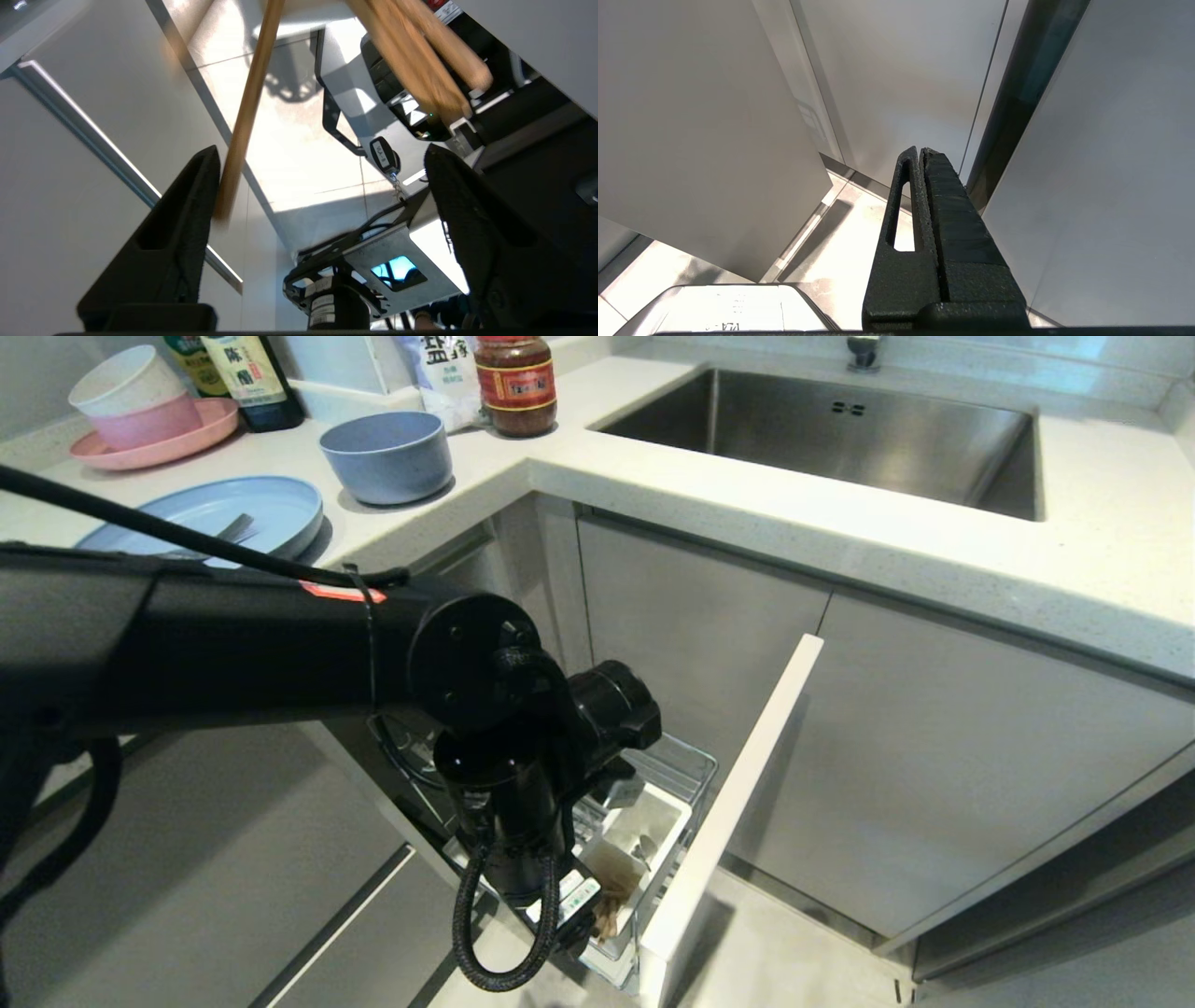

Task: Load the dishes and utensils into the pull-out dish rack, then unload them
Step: Pick up the fork and place it in the cupboard

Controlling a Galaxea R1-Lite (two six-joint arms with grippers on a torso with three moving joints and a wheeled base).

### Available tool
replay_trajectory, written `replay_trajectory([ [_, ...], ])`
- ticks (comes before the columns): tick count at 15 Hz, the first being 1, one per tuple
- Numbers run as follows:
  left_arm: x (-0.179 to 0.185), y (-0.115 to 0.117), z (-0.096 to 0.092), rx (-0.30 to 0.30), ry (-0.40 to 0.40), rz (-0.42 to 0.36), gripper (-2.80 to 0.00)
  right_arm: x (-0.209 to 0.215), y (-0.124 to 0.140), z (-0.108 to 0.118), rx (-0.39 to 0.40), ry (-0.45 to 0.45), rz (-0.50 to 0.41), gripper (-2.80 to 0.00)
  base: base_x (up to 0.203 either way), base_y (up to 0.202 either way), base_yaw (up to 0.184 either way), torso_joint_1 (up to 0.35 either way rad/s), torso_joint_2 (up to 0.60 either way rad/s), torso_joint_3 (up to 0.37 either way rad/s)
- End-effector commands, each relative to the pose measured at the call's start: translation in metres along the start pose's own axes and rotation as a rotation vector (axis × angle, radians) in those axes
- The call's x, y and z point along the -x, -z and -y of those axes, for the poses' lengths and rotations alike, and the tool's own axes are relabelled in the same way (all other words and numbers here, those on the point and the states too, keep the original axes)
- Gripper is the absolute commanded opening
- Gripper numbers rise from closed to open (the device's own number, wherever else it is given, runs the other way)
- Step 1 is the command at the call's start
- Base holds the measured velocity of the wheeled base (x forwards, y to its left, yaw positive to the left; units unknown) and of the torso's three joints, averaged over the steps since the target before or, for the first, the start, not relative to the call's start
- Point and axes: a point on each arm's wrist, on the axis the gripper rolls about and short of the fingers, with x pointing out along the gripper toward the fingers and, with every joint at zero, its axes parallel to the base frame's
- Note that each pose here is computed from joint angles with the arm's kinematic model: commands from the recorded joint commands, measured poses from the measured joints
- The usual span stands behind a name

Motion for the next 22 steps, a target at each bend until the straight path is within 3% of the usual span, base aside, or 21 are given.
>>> replay_trajectory([
  [1, 0.025, 0.015, -0.004, 0.013, -0.002, 0.065, 0.0, 0.0, 0.001, 0.0, 0.0, 0.0, 0.002, -2.8, 0.0, 0.0, 0.0, 0.0, 0.0, 0.0],
  [6, 0.06, 0.04, -0.01, 0.035, -0.004, 0.17, 0.0, 0.0, 0.001, 0.0, 0.001, 0.0, 0.002, -2.8, 0.0, 0.0, 0.0, 0.0, 0.0, 0.0],
  [7, 0.068, 0.047, -0.012, 0.041, -0.005, 0.198, -2.8, 0.0, 0.001, 0.0, -0.001, 0.0, 0.002, -2.8, 0.0, 0.0, 0.0, 0.0, 0.0, 0.0],
  [12, 0.108, 0.078, -0.023, 0.184, -0.068, 0.368, -2.8, 0.0, 0.001, 0.0, 0.001, 0.0, 0.002, -2.8, 0.0, 0.0, 0.0, 0.0, 0.0, 0.0],
  [18, 0.157, 0.108, -0.059, 0.465, -0.161, 0.734, -2.8, 0.0, 0.001, 0.0, -0.001, 0.0, 0.002, -2.8, 0.0, 0.0, 0.0, 0.0, 0.0, 0.0],
  [22, 0.196, 0.148, -0.095, 0.691, -0.286, 1.012, -2.8, 0.0, 0.001, 0.0, -0.001, 0.0, 0.002, -2.8, 0.0, 0.0, 0.0, 0.0, 0.0, 0.0],
])
